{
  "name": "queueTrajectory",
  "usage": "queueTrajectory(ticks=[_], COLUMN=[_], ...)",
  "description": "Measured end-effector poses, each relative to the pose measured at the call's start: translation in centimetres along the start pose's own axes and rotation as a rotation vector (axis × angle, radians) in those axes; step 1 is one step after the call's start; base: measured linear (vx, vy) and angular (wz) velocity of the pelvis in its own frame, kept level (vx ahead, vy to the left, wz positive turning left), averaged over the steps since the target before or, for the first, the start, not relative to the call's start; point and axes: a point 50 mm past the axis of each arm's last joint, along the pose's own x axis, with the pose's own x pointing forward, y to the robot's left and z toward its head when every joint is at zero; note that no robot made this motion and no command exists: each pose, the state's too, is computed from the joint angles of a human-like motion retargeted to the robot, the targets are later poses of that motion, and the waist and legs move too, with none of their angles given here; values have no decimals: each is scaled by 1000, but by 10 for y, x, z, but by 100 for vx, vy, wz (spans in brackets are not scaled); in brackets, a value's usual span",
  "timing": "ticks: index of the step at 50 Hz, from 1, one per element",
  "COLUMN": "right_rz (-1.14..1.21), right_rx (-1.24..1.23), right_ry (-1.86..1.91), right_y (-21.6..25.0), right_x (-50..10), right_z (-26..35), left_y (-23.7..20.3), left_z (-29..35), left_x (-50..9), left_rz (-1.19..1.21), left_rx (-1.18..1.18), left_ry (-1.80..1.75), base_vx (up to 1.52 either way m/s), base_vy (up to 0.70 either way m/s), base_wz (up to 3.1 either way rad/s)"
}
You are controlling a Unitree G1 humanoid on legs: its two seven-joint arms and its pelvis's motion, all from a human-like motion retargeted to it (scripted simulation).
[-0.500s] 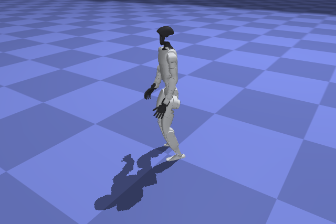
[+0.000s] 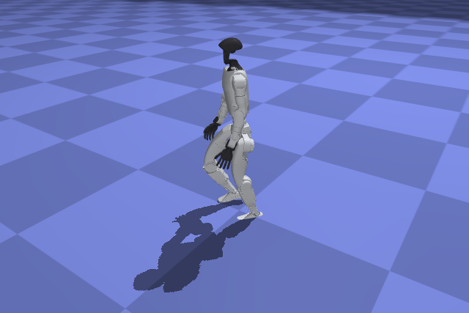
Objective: Walk
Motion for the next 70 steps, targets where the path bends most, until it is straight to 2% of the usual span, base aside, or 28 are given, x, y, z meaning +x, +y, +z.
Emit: queueTrajectory(ticks=[9,17,25,45,50,55,62,70], right_rz=[54,50,17,-135,-131,-62,81,121], right_rx=[32,30,3,53,30,9,18,48], right_ry=[73,99,72,-204,-207,-97,48,75], right_y=[12,13,5,-44,-44,-24,5,14], right_x=[-9,-14,-12,8,10,6,-4,-10], right_z=[-21,-32,-30,45,48,21,-13,-23], left_y=[11,15,11,-27,-33,-37,-22,15], left_z=[37,45,15,-53,-68,-82,-57,23], left_x=[7,7,2,-23,-30,-38,-23,6], left_rz=[35,41,41,-126,-150,-173,-142,16], left_rx=[-42,-69,-117,-105,-93,-68,-5,-35], left_ry=[-129,-179,-74,160,211,259,169,-67], base_vx=[19,24,22,1,1,5,4,1], base_vy=[-5,-12,-13,-3,1,6,7,2], base_wz=[3,-8,-16,-14,-8,6,7,-10])
